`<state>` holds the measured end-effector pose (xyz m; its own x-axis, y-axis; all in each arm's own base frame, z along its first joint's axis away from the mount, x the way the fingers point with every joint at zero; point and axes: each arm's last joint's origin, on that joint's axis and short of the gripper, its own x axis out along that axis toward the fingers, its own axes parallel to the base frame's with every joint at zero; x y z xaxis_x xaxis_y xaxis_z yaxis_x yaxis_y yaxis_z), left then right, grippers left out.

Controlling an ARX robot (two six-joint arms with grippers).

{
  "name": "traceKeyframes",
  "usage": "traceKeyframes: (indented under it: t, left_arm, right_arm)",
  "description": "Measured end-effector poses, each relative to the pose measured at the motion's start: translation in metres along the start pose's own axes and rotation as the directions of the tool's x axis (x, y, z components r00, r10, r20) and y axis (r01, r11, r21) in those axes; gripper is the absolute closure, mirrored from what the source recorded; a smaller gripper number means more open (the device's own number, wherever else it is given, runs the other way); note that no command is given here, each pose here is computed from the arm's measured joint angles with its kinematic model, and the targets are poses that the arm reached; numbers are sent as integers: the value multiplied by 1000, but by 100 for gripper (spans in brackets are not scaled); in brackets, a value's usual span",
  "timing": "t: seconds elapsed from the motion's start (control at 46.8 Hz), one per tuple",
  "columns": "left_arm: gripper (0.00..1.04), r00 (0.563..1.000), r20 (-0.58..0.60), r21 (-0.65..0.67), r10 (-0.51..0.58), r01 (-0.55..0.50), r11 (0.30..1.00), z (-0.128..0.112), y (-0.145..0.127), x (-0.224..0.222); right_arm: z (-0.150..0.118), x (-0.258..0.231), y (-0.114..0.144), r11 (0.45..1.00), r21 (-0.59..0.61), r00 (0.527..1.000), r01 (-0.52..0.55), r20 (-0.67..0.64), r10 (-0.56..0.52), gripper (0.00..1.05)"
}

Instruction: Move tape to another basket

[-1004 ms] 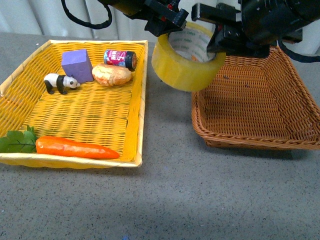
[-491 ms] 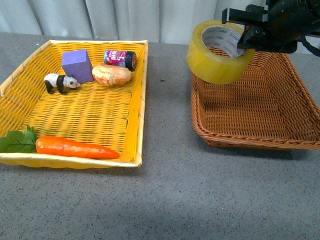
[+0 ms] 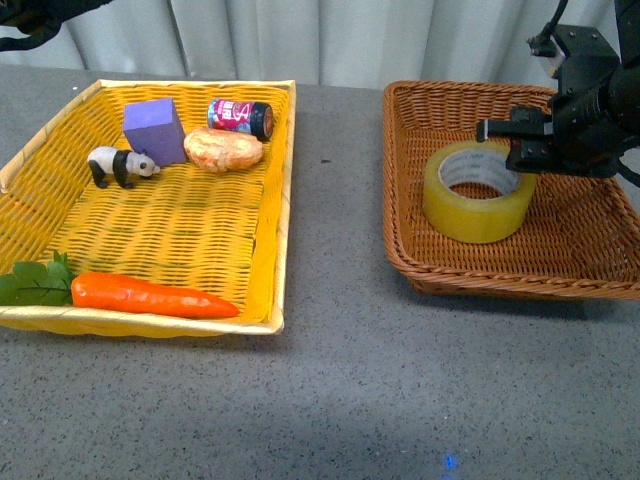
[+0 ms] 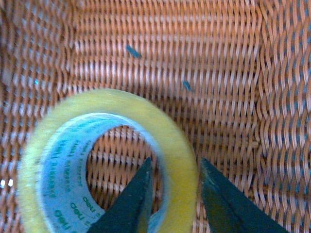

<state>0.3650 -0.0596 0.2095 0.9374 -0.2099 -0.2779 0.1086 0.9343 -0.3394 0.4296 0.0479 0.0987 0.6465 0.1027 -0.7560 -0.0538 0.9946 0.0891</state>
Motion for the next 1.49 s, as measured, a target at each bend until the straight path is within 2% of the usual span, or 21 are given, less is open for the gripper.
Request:
traceKeyframes:
  t: [0.107, 0.192, 0.278, 0.32, 0.342, 0.363, 0.406, 0.427, 0.47, 0.555, 0.641, 0.747, 0.769, 0.811, 0.982, 1.281, 1.495]
  left_arm:
    - [7, 998, 46, -8, 50, -50, 999, 4, 3, -4]
    - [7, 990, 95, -16, 107, -106, 994, 4, 6, -7]
    - [7, 973, 141, -8, 181, -182, 983, 1, 9, -12]
    - [7, 971, 144, 0, 189, -191, 982, 1, 9, -12]
    - [8, 971, 156, 19, 183, -188, 982, 0, 9, -13]
    - [10, 970, 167, 38, 176, -185, 982, 0, 10, -13]
    - [17, 962, 231, 95, 145, -171, 981, -3, 11, -19]
    - [19, 962, 234, 102, 143, -171, 980, -5, 12, -21]
    - [30, 947, 303, 186, 106, -168, 968, -10, 14, -35]
    - [47, 939, 329, 241, 103, -188, 952, -21, 21, -61]
    - [66, 938, 331, 264, 102, -196, 944, -32, 27, -84]
    - [89, 940, 320, 272, 113, -206, 940, -46, 34, -108]
    - [93, 941, 318, 272, 115, -207, 940, -49, 35, -112]
    - [101, 942, 317, 273, 114, -205, 940, -54, 37, -121]
    - [101, 944, 319, 288, 89, -186, 939, -63, 44, -145]
    - [101, 943, 313, 281, 116, -209, 937, -90, 51, -179]
    - [101, 940, 322, 282, 110, -206, 937, -93, 49, -193]
  right_arm:
    - [7, -8, 1, 1000, -12, 998, -6, 64, 7, 58]
    - [9, -26, 0, 1000, -28, 989, 0, 147, 4, 40]
    - [9, -51, -5, 999, -48, 967, -13, 254, 25, 20]
    - [7, -58, -6, 999, -49, 955, 3, 297, 12, 16]
    - [5, -62, -7, 998, -46, 919, 46, 394, -24, 20]
    - [4, -64, -8, 997, -42, 902, 60, 429, -37, 22]
    - [-2, -70, -10, 995, -21, 836, 97, 544, -70, 29]
    - [-3, -71, -10, 995, -21, 828, 98, 557, -70, 31]
    - [-19, -86, -13, 995, -17, 742, 98, 668, -61, 41]
    - [-38, -114, -16, 995, -13, 661, 99, 748, -56, 60]
    - [-53, -137, -20, 994, -6, 637, 106, 768, -63, 77]
    - [-80, -153, -21, 995, -18, 659, 99, 751, -52, 100]
    - [-84, -155, -23, 995, -24, 662, 94, 748, -45, 104]
    - [-94, -163, -28, 995, -30, 665, 92, 746, -39, 104]
    - [-113, -183, -31, 994, -13, 654, 107, 754, -61, 104]
    - [-147, -213, -29, 994, -17, 658, 104, 751, -56, 104]
    - [-159, -224, -28, 994, -16, 657, 104, 752, -56, 104]
